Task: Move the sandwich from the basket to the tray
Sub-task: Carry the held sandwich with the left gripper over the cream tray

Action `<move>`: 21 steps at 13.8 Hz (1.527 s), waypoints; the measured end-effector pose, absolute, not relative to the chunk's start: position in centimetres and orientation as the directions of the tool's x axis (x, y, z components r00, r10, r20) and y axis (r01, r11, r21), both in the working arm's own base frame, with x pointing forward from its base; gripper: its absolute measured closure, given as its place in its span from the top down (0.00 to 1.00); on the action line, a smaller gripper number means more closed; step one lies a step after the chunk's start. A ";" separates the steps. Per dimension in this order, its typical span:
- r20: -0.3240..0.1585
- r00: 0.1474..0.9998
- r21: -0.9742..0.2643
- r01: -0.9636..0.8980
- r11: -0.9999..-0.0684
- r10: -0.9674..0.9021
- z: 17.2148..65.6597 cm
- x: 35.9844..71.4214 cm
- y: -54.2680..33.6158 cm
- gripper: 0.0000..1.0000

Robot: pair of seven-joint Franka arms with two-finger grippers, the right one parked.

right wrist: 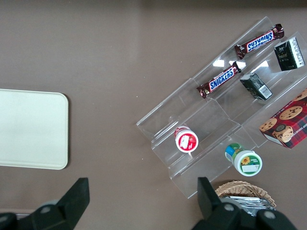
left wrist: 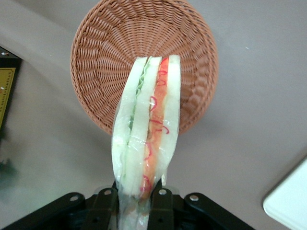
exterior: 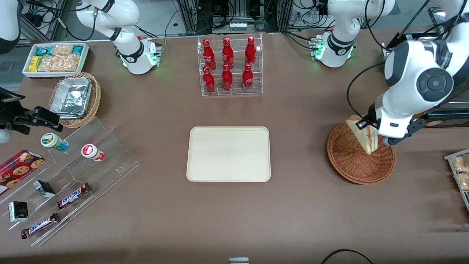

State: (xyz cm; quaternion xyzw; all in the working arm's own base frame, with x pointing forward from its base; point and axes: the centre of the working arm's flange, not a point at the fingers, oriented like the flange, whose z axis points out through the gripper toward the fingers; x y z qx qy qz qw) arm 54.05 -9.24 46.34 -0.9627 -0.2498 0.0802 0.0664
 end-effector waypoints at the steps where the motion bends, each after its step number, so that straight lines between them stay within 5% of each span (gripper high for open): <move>1: -0.119 0.871 -0.168 0.456 -0.874 0.477 47.6 54.0 -10.5 0.24; 11: -0.090 0.943 -0.079 0.315 -0.946 0.322 52.9 51.6 -24.2 0.24; 16: -0.129 0.965 -0.060 0.221 -0.973 0.227 50.4 51.1 -31.6 0.25; 21: -0.113 0.985 -0.037 0.126 -0.991 0.130 45.6 50.4 -39.3 0.25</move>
